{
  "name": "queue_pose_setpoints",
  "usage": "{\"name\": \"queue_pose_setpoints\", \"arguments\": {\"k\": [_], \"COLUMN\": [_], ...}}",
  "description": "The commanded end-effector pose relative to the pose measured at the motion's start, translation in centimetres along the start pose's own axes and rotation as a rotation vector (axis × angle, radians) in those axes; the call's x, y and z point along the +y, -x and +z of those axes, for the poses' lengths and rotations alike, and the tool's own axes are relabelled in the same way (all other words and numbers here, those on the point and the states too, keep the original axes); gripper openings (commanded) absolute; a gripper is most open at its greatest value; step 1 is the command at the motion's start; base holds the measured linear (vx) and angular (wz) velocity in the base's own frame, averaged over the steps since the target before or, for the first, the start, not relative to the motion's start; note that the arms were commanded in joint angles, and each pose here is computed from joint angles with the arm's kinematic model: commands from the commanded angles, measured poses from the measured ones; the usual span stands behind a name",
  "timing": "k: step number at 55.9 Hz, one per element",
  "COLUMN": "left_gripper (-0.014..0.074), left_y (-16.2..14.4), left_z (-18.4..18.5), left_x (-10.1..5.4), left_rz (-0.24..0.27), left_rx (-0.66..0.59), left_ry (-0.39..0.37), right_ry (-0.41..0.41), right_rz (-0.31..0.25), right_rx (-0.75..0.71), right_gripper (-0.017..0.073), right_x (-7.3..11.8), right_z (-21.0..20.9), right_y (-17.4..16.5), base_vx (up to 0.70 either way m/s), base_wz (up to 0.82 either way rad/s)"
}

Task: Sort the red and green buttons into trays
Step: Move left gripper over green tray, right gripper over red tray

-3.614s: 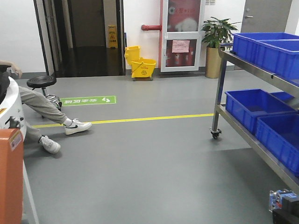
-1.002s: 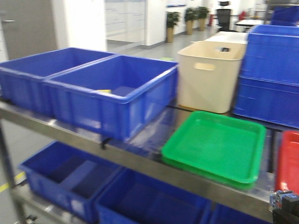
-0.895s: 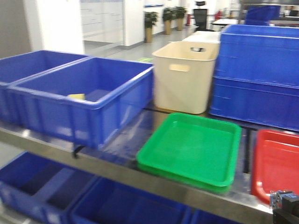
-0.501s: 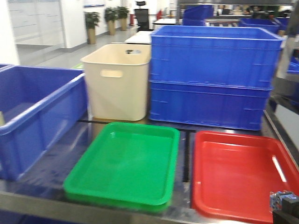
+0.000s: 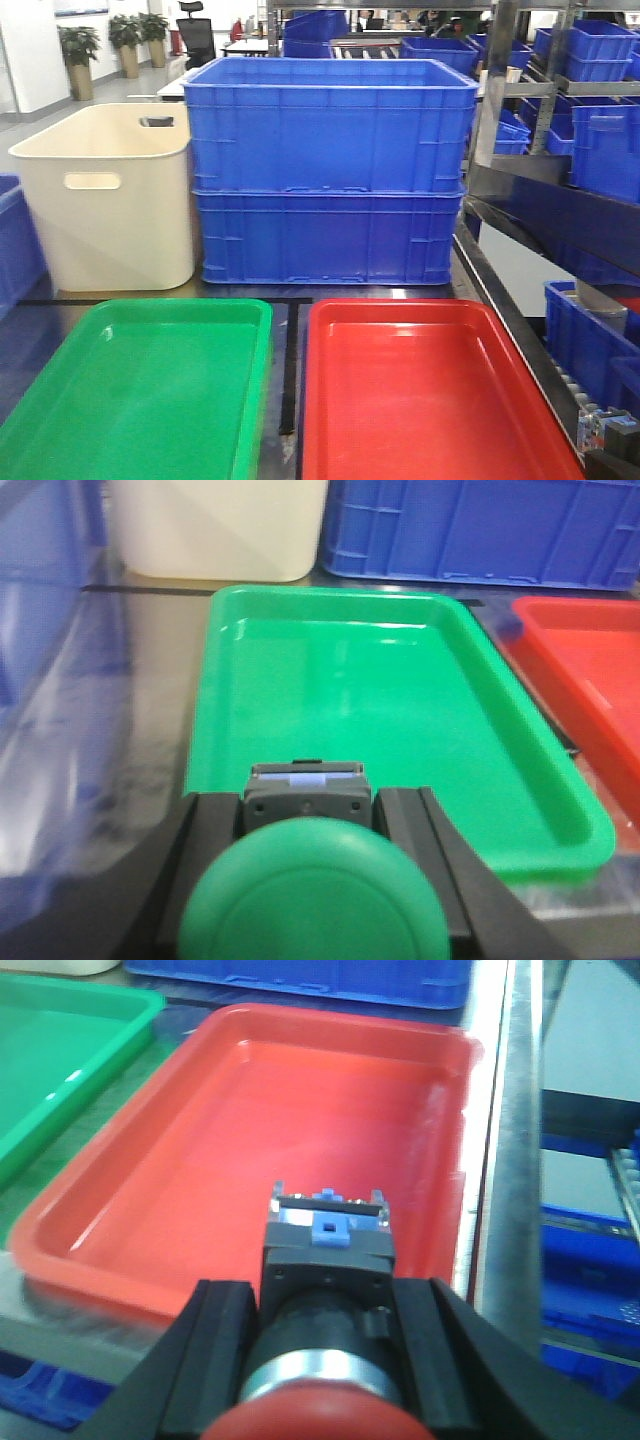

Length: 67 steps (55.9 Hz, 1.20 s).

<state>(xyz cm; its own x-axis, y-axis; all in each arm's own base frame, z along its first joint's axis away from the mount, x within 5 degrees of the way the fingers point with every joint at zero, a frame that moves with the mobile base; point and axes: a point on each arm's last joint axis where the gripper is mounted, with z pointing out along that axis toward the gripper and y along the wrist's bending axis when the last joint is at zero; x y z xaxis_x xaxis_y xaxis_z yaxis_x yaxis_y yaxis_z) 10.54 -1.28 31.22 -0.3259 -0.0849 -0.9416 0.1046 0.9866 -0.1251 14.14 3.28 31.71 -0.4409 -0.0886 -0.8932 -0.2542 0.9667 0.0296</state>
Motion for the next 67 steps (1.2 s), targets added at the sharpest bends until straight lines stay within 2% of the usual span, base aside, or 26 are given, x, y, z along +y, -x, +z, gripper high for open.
{"name": "queue_pose_setpoints", "arguments": {"k": [1,67], "left_gripper": [-0.0003,-0.0003], "left_y": [1.66,1.92], "left_z": [-0.18,-0.21], "left_x": [-0.02,0.05], "left_rz": [-0.020,-0.019], "left_rx": [-0.102,-0.131], "left_ry": [0.006,0.013], "right_ry": [-0.014,-0.014], "right_rz": [0.000,0.002], "right_rx": [-0.110,-0.118], "right_gripper": [-0.0009,-0.0009], "right_x": [-0.09,-0.09], "right_z": [-0.58,-0.59], "right_y": [1.60,1.68], "base_vx": [0.11,0.04], "base_wz": [-0.22,-0.05]}}
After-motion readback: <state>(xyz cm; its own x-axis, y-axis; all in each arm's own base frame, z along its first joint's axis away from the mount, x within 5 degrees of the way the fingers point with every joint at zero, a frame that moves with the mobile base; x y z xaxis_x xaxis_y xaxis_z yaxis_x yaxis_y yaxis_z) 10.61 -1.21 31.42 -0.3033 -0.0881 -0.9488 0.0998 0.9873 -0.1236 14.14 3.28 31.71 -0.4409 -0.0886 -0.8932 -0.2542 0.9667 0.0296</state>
